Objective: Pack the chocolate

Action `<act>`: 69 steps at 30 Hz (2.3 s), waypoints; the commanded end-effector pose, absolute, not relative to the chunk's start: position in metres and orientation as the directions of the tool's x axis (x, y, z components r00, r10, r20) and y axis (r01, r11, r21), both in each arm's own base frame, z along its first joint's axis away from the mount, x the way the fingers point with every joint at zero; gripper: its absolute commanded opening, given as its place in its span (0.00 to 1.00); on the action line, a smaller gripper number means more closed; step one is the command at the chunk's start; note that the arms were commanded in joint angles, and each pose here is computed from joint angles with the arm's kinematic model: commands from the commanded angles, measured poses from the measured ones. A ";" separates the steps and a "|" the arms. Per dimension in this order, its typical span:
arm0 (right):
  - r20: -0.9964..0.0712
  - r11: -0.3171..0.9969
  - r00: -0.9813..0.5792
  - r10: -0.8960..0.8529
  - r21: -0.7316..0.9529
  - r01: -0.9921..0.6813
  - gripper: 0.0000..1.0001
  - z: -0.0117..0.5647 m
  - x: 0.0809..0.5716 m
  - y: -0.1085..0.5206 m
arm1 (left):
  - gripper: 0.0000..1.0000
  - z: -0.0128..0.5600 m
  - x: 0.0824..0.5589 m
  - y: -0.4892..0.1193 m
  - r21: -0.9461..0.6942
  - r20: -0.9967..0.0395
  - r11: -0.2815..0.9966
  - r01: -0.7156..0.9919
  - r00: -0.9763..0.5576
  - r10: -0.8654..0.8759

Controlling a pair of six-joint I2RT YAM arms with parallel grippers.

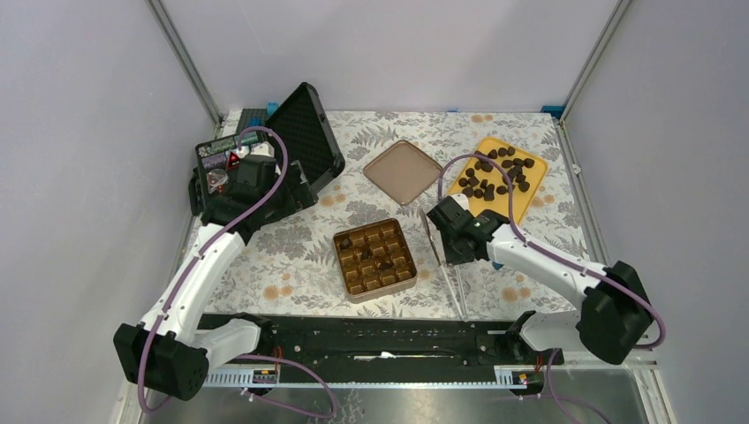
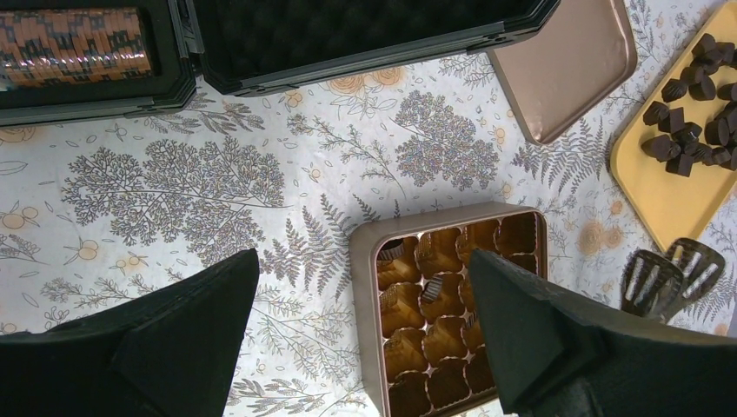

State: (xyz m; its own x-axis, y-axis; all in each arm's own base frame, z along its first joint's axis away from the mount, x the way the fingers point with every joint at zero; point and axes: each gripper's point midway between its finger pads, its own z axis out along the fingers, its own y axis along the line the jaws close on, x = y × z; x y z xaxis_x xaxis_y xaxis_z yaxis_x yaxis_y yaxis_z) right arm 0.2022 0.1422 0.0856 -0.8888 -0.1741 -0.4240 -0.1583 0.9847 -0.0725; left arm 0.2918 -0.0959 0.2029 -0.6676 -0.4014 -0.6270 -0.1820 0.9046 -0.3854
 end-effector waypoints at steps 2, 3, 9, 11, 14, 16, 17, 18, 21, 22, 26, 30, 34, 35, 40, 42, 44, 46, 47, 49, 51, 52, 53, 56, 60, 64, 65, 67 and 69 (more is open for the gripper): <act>-0.466 0.982 -0.869 -0.166 -0.157 -0.104 0.04 0.068 0.232 0.134 | 0.99 0.217 0.295 -0.097 -0.423 -0.654 0.892 -0.160 -0.627 -0.423; -0.466 0.982 -0.870 -0.162 -0.161 -0.096 0.04 0.063 0.237 0.134 | 0.99 0.217 0.295 -0.098 -0.425 -0.654 0.891 -0.160 -0.627 -0.424; -0.511 0.992 -0.852 -0.113 -0.111 -0.065 0.52 0.066 0.266 0.144 | 0.99 0.220 0.294 -0.098 -0.420 -0.656 0.894 -0.152 -0.630 -0.416; -0.527 0.993 -0.844 -0.103 -0.103 -0.058 0.64 0.072 0.271 0.144 | 0.99 0.220 0.293 -0.097 -0.417 -0.658 0.896 -0.153 -0.629 -0.414; -0.532 0.996 -0.842 -0.087 -0.072 -0.057 0.69 0.075 0.270 0.147 | 0.99 0.218 0.292 -0.096 -0.415 -0.658 0.896 -0.158 -0.628 -0.415; -0.527 0.997 -0.847 -0.070 -0.022 -0.069 0.76 0.074 0.262 0.151 | 0.99 0.217 0.292 -0.096 -0.417 -0.655 0.895 -0.158 -0.631 -0.416; -0.516 0.997 -0.854 -0.065 0.003 -0.077 0.82 0.068 0.253 0.151 | 0.99 0.217 0.291 -0.096 -0.418 -0.653 0.895 -0.159 -0.632 -0.417; -0.516 0.996 -0.855 -0.058 0.030 -0.086 0.86 0.065 0.247 0.152 | 0.99 0.216 0.291 -0.097 -0.418 -0.651 0.894 -0.160 -0.633 -0.418; -0.521 0.992 -0.853 -0.029 0.092 -0.090 0.95 0.055 0.229 0.150 | 0.99 0.215 0.293 -0.098 -0.421 -0.650 0.893 -0.159 -0.634 -0.419; -0.518 0.991 -0.855 -0.021 0.103 -0.087 0.96 0.053 0.225 0.149 | 0.99 0.215 0.293 -0.098 -0.424 -0.649 0.892 -0.157 -0.634 -0.420; -0.493 0.991 -0.870 0.004 0.117 -0.062 0.96 0.042 0.213 0.144 | 0.99 0.215 0.296 -0.102 -0.436 -0.644 0.887 -0.151 -0.637 -0.424; -0.495 0.994 -0.869 0.021 0.104 -0.035 0.87 0.038 0.215 0.142 | 0.99 0.215 0.298 -0.106 -0.448 -0.634 0.882 -0.143 -0.645 -0.427; -0.503 0.995 -0.864 0.032 0.093 -0.018 0.80 0.031 0.218 0.139 | 0.99 0.216 0.298 -0.106 -0.451 -0.634 0.881 -0.144 -0.643 -0.430; -0.503 0.996 -0.864 0.032 0.089 -0.015 0.79 0.029 0.218 0.139 | 0.99 0.216 0.298 -0.106 -0.449 -0.635 0.882 -0.143 -0.643 -0.428; -0.488 0.997 -0.873 0.009 0.067 -0.027 0.72 0.017 0.217 0.139 | 0.99 0.218 0.299 -0.106 -0.452 -0.636 0.880 -0.142 -0.640 -0.431; -0.485 0.998 -0.875 -0.014 0.042 -0.040 0.70 0.014 0.216 0.140 | 0.99 0.218 0.300 -0.107 -0.452 -0.636 0.880 -0.141 -0.641 -0.430; -0.485 0.999 -0.874 -0.033 0.014 -0.046 0.68 0.012 0.216 0.141 | 0.99 0.218 0.300 -0.107 -0.452 -0.635 0.881 -0.142 -0.642 -0.429; -0.485 0.999 -0.873 -0.045 -0.012 -0.045 0.62 0.010 0.218 0.141 | 0.99 0.218 0.300 -0.107 -0.454 -0.634 0.880 -0.143 -0.642 -0.432; -0.485 0.999 -0.873 -0.053 -0.032 -0.043 0.61 0.010 0.218 0.141 | 0.99 0.218 0.300 -0.107 -0.454 -0.634 0.879 -0.144 -0.642 -0.432; -0.485 0.997 -0.872 -0.067 -0.060 -0.044 0.60 0.009 0.220 0.142 | 0.99 0.218 0.300 -0.107 -0.453 -0.635 0.880 -0.142 -0.642 -0.430; -0.480 0.997 -0.874 -0.073 -0.067 -0.046 0.59 0.007 0.221 0.143 | 0.99 0.218 0.300 -0.106 -0.452 -0.637 0.881 -0.142 -0.640 -0.430; -0.478 0.997 -0.875 -0.075 -0.068 -0.048 0.57 0.007 0.221 0.145 | 0.99 0.218 0.299 -0.106 -0.451 -0.638 0.882 -0.140 -0.640 -0.428; -0.478 0.996 -0.875 -0.076 -0.068 -0.050 0.56 0.007 0.221 0.146 | 0.99 0.219 0.299 -0.106 -0.451 -0.639 0.882 -0.140 -0.639 -0.428; -0.480 0.997 -0.874 -0.073 -0.064 -0.048 0.53 0.007 0.223 0.149 | 0.99 0.218 0.299 -0.105 -0.446 -0.641 0.883 -0.143 -0.638 -0.427; -0.488 0.998 -0.871 -0.059 -0.052 -0.039 0.57 0.009 0.225 0.153 | 0.99 0.216 0.299 -0.105 -0.445 -0.638 0.883 -0.147 -0.640 -0.428; -0.479 0.998 -0.876 -0.048 -0.060 -0.022 0.71 0.006 0.223 0.152 | 0.99 0.217 0.299 -0.105 -0.446 -0.640 0.883 -0.144 -0.638 -0.427; -0.478 0.998 -0.877 -0.046 -0.062 -0.019 0.71 0.006 0.222 0.152 | 0.99 0.217 0.299 -0.105 -0.445 -0.640 0.884 -0.145 -0.638 -0.427; -0.474 0.998 -0.879 -0.044 -0.062 -0.017 0.71 0.004 0.219 0.153 | 0.99 0.217 0.299 -0.104 -0.446 -0.641 0.883 -0.144 -0.637 -0.428; -0.463 0.998 -0.885 -0.042 -0.060 -0.016 0.70 0.001 0.216 0.153 | 0.99 0.217 0.299 -0.105 -0.446 -0.642 0.884 -0.144 -0.637 -0.427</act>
State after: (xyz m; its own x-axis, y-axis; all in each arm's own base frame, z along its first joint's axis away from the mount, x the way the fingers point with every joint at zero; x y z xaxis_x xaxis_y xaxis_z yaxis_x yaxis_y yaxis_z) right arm 0.2238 0.1557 0.0084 -0.8720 -0.0385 -0.4880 -0.0297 0.9992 -0.0256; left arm 0.2902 -0.1033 0.2038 -0.6724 -0.4162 -0.6121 -0.1653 0.8905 -0.4239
